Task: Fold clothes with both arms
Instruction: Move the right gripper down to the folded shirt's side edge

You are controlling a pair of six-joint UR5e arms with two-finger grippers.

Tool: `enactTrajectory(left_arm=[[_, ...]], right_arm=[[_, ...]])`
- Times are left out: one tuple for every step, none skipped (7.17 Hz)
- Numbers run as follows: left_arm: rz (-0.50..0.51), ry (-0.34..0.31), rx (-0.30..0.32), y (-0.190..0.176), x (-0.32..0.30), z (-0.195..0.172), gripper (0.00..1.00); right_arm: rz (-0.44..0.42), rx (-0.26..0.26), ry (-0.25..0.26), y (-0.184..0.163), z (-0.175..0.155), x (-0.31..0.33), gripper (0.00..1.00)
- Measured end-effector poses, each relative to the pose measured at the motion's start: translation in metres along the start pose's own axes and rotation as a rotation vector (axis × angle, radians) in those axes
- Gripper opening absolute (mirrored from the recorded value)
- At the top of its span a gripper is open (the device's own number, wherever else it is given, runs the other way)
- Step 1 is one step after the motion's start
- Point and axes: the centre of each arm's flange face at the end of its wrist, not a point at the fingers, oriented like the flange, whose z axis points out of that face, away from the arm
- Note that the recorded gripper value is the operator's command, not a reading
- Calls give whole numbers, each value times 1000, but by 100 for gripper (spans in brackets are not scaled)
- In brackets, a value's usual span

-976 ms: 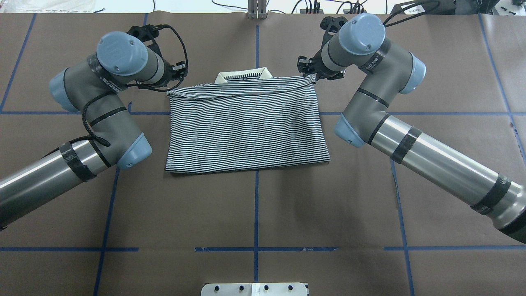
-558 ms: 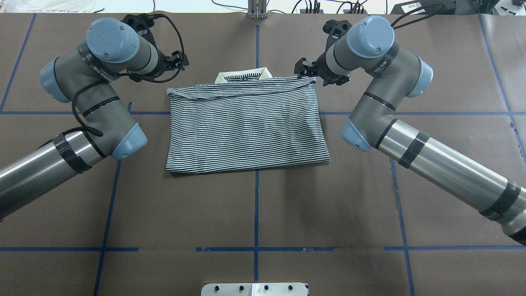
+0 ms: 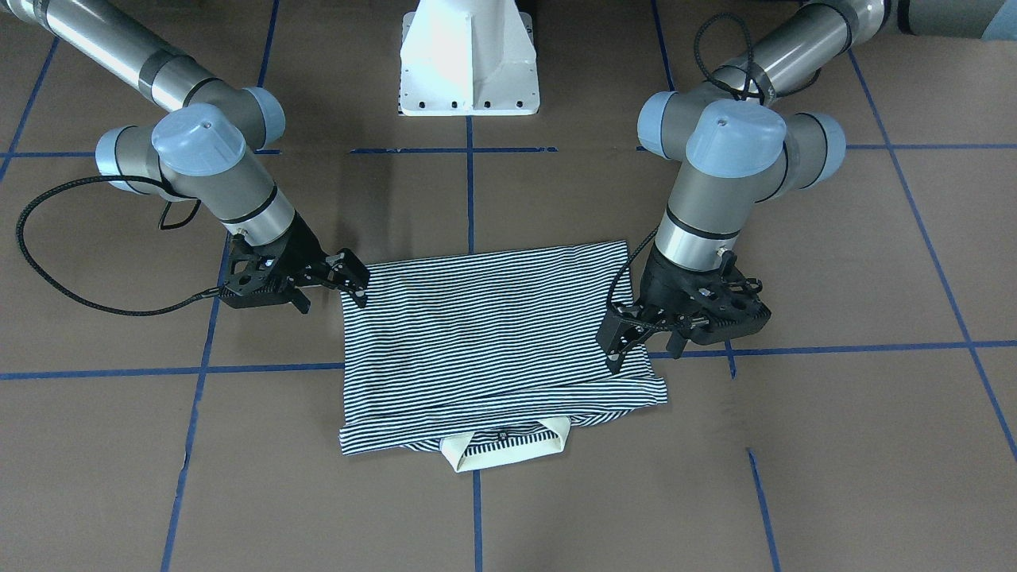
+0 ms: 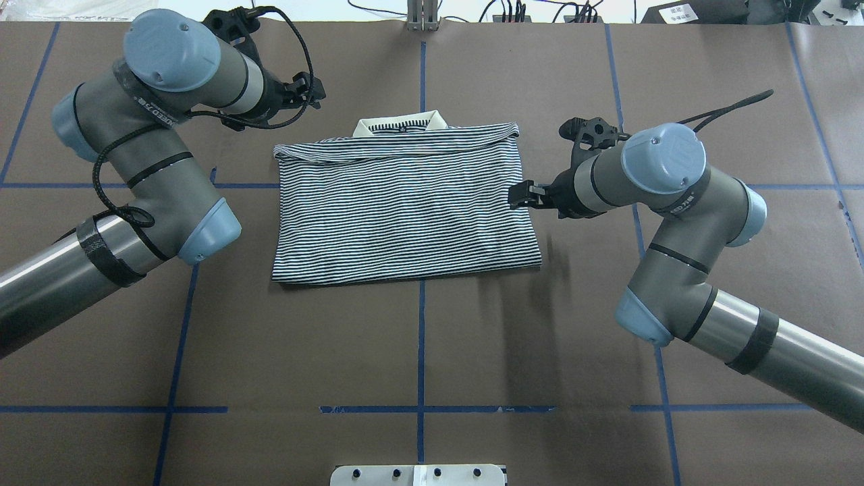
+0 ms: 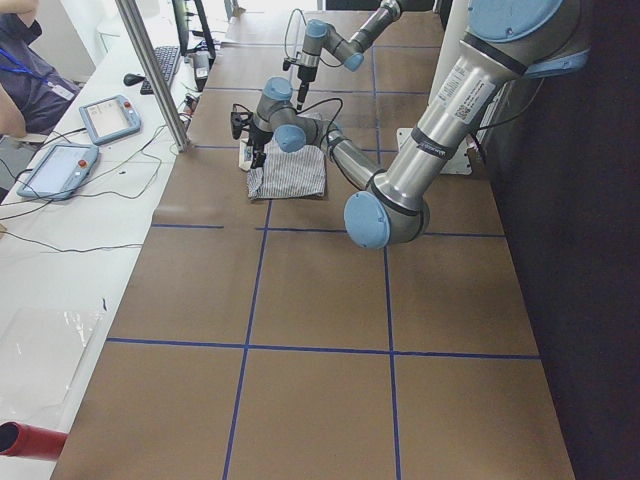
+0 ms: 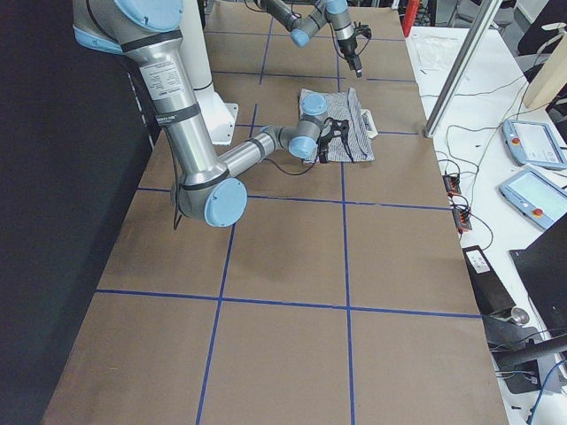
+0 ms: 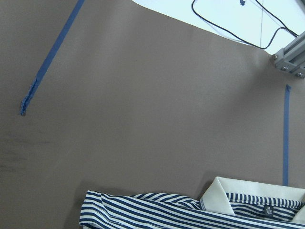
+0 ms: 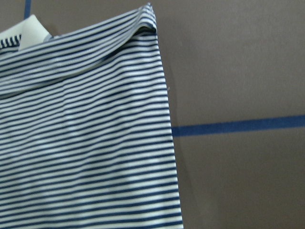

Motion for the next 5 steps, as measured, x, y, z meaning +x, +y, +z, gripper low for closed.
enactTrajectory(left_arm=[[-3,5,0,1,1,-2,100],[-4,6,-1,2,2,-3,100],[-4,7,-1,2,2,-3,100],[-4,7,-1,2,2,-3,100],[-4,7,-1,2,2,-3,100]], right_arm=[[-9,-25,4,17,7,1,98],[-16,-47,11,31,14,1,69],[-19,-63,21,38,18,1,32],[-22,-75,33,41,22,1,4],[-26,-81,40,41,23,2,0]])
